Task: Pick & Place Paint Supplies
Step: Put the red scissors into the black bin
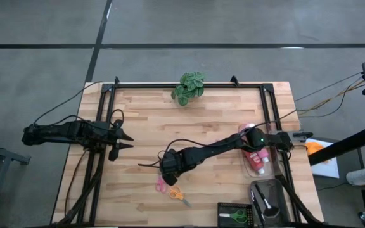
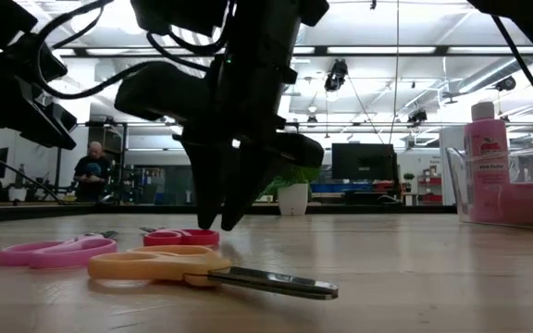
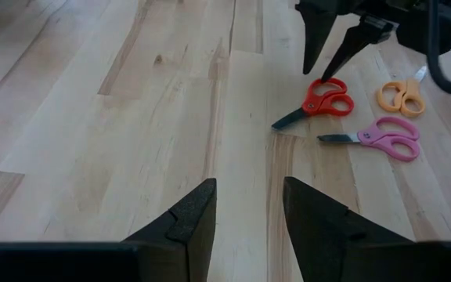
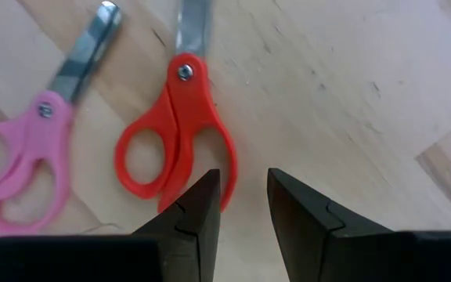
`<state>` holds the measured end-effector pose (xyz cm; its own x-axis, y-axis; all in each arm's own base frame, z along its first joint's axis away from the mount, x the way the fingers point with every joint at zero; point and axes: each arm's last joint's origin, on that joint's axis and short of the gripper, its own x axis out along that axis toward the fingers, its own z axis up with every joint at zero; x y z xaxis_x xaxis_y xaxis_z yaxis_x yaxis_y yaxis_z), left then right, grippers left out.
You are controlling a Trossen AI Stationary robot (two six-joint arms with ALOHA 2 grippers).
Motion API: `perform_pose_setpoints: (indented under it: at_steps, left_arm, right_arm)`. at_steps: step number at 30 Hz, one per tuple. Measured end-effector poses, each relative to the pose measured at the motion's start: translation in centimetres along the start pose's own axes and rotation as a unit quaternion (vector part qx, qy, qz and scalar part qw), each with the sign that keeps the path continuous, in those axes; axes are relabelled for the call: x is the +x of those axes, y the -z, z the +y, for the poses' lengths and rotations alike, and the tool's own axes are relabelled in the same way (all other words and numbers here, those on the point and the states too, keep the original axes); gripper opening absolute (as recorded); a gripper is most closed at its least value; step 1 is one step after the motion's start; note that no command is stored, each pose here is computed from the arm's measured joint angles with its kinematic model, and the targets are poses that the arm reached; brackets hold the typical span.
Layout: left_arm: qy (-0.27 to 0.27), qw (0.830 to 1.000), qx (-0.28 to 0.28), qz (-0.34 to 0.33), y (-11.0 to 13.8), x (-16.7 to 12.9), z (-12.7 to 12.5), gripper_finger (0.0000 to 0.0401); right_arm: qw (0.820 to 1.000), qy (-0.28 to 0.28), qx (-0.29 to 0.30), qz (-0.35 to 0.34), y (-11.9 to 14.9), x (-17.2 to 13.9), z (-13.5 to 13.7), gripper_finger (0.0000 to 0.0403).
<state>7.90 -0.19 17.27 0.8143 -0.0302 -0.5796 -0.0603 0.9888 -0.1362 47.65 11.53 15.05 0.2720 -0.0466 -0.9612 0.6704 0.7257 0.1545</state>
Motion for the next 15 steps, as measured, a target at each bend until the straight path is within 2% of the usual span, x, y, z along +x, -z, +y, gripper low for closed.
perform_pose_setpoints:
  at_steps: [15]
  left_arm:
    - [0.0,1.0,0.0,0.0,0.01,0.0,0.0,0.0149]
  right_arm:
    - [1.0,-0.001,-0.003,0.017,0.45,0.84,-0.46,0.0105]
